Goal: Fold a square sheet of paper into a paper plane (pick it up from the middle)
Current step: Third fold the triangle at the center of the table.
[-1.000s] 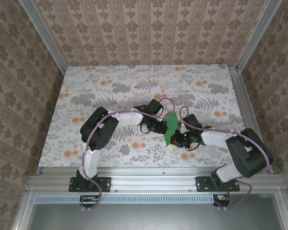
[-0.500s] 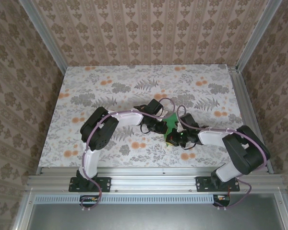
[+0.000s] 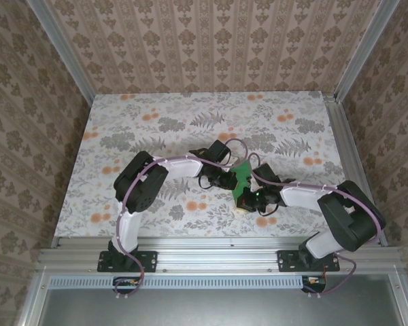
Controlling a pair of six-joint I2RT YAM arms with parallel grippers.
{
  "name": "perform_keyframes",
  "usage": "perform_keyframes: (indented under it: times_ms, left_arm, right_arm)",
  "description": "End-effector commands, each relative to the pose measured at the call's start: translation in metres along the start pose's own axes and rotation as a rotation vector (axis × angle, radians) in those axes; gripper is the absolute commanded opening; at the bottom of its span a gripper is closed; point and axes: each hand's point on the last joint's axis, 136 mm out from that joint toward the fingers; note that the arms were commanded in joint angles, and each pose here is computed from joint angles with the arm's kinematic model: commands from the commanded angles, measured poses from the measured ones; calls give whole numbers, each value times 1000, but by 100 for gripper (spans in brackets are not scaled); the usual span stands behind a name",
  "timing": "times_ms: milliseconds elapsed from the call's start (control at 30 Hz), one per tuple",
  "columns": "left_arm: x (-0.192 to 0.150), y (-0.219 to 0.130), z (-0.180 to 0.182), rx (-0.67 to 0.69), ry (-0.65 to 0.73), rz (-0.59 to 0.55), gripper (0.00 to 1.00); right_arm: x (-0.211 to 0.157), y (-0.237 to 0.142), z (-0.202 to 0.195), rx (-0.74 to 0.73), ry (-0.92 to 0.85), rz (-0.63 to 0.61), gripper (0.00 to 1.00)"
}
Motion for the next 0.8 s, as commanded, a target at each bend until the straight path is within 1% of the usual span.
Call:
perform_keyframes:
  times_ms: [0, 100, 167, 267, 367, 500, 567, 767]
  left_arm:
    - [-77, 28, 55, 166, -95, 242, 10]
    - [-76, 28, 54, 163, -91, 240, 10]
    - [-75, 27, 54, 161, -94, 235, 10]
    - [-75, 27, 52, 157, -92, 232, 10]
    - [-75, 26, 50, 154, -88, 235, 10]
    - [-72, 22, 50, 167, -81, 227, 10]
    - [-72, 21, 50, 169, -83, 224, 10]
    - [-74, 25, 49, 165, -80, 227, 10]
  right_arm:
    - [-37, -4, -42, -184, 24, 123, 3]
    - [-34, -10, -35, -177, 5, 109, 3]
    - [-23, -18, -17, -106, 11, 63, 3]
    - [9, -38, 16, 44, 34, -52, 3]
    - [41, -49, 31, 130, 79, -137, 3]
    - [62, -51, 32, 121, 106, -197, 3]
    - [68, -43, 26, 112, 137, -190, 3]
    - [81, -25, 18, 82, 151, -192, 3]
Point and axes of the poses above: each hand's point on the last joint's axis, 136 mm out from that joint toward the fingers, its own y axis out along the fingers, its own z axis along the line the jaws close on, x = y × z, and after that the axes turned 8 degrees about y, right-handed
